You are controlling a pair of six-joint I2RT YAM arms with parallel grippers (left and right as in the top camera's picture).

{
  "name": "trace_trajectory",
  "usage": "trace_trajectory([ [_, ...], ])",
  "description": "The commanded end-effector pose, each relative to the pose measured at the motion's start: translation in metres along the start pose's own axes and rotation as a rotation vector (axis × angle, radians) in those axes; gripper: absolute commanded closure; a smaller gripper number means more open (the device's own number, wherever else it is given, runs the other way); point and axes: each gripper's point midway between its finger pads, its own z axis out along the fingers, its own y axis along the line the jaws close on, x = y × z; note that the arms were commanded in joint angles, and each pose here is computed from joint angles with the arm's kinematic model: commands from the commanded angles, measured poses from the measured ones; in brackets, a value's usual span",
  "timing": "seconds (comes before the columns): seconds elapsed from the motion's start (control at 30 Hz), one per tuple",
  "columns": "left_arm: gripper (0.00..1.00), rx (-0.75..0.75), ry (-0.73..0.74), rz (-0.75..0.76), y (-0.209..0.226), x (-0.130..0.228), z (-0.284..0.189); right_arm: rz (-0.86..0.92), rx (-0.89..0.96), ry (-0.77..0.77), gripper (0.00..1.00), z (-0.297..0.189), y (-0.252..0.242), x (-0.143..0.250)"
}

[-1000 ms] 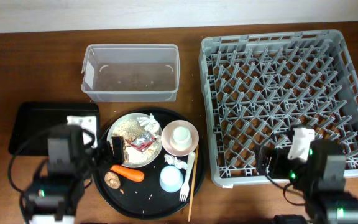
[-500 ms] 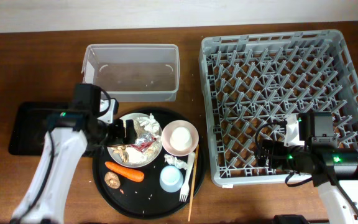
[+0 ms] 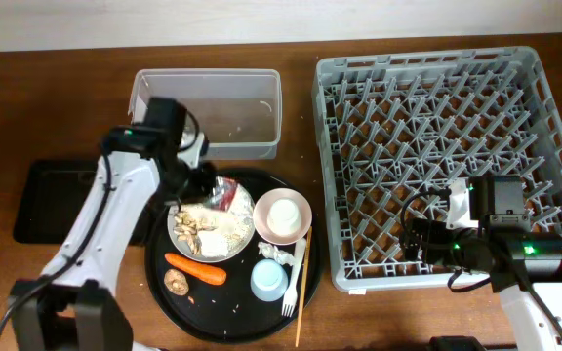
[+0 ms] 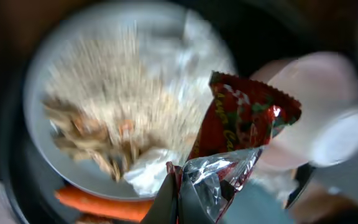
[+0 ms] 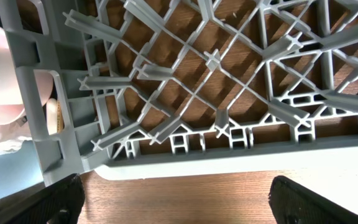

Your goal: Sort waste into correct bins and load items into the dishwasher rack

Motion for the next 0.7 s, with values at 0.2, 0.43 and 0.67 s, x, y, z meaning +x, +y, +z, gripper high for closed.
trace_trajectory([
  [0.2, 0.99, -0.062, -0.604, 0.1, -0.018, -0.142, -0.094, -0.016, 0.004, -0.024, 0.02, -0.006, 0.002, -0.006],
  [0.43, 0.01, 0.094, -0.444, 0.119, -0.037, -0.131, -0.05, -0.015, 0.005, -0.017, 0.02, -0.006, 0.001, -0.004],
  [0.67, 0.01, 0.072, -0.039, 0.072, -0.034, -0.027, 0.0, -0.011, 0.009, 0.005, 0.02, -0.002, 0.0, -0.004],
])
